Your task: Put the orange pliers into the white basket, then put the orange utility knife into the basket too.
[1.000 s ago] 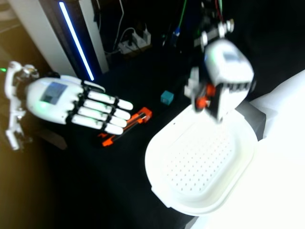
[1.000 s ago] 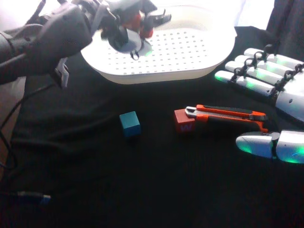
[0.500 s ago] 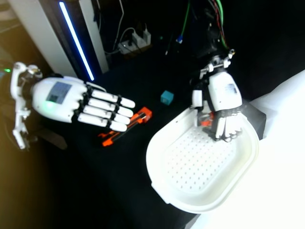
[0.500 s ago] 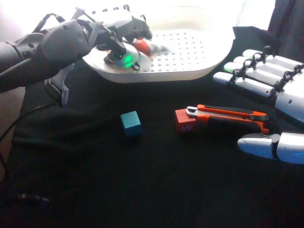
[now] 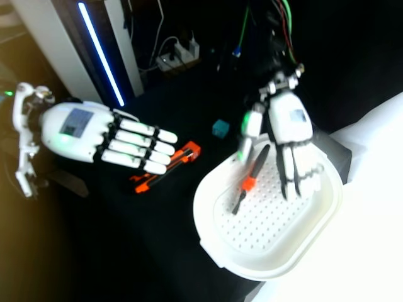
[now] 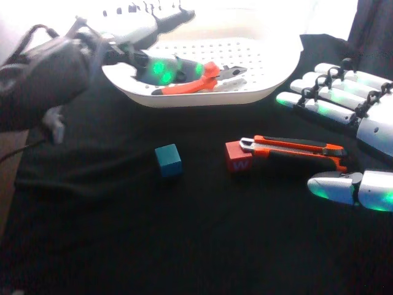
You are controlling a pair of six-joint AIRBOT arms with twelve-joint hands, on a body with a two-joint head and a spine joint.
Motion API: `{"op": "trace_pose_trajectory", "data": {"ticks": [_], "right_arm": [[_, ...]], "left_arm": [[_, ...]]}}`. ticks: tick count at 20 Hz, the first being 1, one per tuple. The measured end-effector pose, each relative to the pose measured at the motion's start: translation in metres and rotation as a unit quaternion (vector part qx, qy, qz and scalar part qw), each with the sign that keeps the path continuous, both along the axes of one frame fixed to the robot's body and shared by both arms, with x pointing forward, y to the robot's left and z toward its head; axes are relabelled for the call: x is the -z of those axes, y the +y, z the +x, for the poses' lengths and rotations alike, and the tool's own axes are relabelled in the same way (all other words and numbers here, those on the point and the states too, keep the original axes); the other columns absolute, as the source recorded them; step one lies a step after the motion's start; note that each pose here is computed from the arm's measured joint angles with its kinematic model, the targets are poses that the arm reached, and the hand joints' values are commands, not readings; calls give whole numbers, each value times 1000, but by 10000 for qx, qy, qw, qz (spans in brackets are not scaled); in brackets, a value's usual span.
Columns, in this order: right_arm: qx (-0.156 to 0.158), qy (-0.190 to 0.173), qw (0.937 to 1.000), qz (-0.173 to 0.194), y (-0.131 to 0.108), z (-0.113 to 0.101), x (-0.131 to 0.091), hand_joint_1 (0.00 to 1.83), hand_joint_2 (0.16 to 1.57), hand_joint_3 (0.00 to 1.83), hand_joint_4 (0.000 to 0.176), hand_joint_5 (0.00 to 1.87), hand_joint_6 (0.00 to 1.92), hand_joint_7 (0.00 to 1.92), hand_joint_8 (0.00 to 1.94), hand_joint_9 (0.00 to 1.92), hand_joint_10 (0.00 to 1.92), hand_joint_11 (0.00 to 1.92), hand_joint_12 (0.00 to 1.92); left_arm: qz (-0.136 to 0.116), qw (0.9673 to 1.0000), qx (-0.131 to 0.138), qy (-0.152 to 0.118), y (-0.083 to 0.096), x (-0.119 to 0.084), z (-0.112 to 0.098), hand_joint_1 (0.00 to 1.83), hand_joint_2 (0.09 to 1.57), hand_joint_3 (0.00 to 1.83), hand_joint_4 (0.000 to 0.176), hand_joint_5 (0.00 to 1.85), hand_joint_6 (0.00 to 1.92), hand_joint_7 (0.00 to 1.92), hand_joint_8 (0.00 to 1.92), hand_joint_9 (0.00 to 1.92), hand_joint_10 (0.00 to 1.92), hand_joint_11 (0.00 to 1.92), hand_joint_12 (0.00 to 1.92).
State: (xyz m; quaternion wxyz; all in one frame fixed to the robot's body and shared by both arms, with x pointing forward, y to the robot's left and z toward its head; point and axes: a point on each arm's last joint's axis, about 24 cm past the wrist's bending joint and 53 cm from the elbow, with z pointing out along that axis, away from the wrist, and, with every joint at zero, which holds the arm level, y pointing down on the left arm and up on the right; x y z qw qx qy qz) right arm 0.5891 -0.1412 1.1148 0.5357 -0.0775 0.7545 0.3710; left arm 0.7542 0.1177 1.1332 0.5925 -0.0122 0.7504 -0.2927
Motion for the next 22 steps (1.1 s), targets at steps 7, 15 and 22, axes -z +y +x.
{"op": "trace_pose_trajectory", "data": {"ticks": [7,15,22], "right_arm": [[244,171,9995,65,-8,13,12,235,1234,0,4,0,0,0,0,0,0,0,0],[546,647,9964,64,-11,30,50,299,1267,10,0,0,0,0,0,0,0,0,0],[505,892,9947,63,8,42,72,344,1319,0,0,183,26,251,8,216,80,0,765]], "left_arm": [[-196,9896,8,-1423,63,-61,-100,261,1197,12,173,0,0,0,0,0,0,0,0],[-887,9833,-196,-1575,87,-55,-145,290,1233,9,149,0,0,0,0,0,0,0,0],[-1063,9812,-295,-1582,96,-54,-152,231,1269,16,90,0,0,0,0,0,0,0,0]]}}
